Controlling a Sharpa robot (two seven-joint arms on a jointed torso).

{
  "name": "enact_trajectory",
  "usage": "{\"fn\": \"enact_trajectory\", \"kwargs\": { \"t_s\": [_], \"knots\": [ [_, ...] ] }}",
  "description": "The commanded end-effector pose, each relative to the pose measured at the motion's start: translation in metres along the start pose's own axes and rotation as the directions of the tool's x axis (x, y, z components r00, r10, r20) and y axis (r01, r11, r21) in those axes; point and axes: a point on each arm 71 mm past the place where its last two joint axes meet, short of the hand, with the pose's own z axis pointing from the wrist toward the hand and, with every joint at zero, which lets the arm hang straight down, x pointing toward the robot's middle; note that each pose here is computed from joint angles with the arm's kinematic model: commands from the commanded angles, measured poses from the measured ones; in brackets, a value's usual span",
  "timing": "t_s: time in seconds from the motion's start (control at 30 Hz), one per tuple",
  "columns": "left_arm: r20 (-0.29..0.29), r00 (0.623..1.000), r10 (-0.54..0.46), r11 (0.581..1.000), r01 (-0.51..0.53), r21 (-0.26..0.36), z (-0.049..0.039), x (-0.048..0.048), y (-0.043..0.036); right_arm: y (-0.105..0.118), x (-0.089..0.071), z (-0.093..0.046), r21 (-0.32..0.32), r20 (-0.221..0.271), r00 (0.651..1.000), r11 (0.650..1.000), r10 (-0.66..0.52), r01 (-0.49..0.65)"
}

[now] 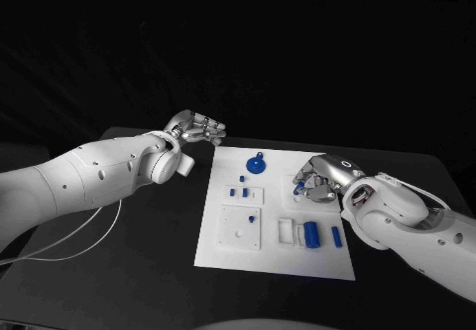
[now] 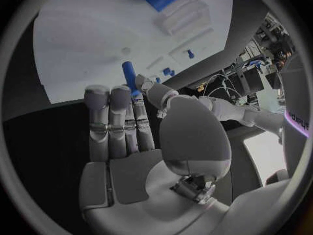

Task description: Assemble the parts on the task board

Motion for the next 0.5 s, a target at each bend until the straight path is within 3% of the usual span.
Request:
{"fn": "enact_trajectory", "kwargs": {
  "t_s": [0.03, 0.27, 0.5],
  "knots": [
    [-0.004, 1.0, -0.015, 1.0, 0.015, 0.006, 0.0015, 0.001, -0.0005, 0.01, -0.008, -0.001, -0.029, 0.015, 0.998, 0.998, 0.056, -0.056],
    [0.0, 0.999, -0.033, 0.999, 0.033, -0.004, 0.0029, 0.0014, 0.0014, 0.032, -0.023, -0.003, -0.089, 0.054, 0.994, 0.992, 0.09, -0.085],
    [-0.007, 0.999, -0.043, 0.999, 0.043, -0.007, 0.0042, 0.0055, 0.0022, 0.064, -0.019, 0.002, -0.169, 0.045, 0.993, 0.981, 0.108, -0.099]
  ]
}}
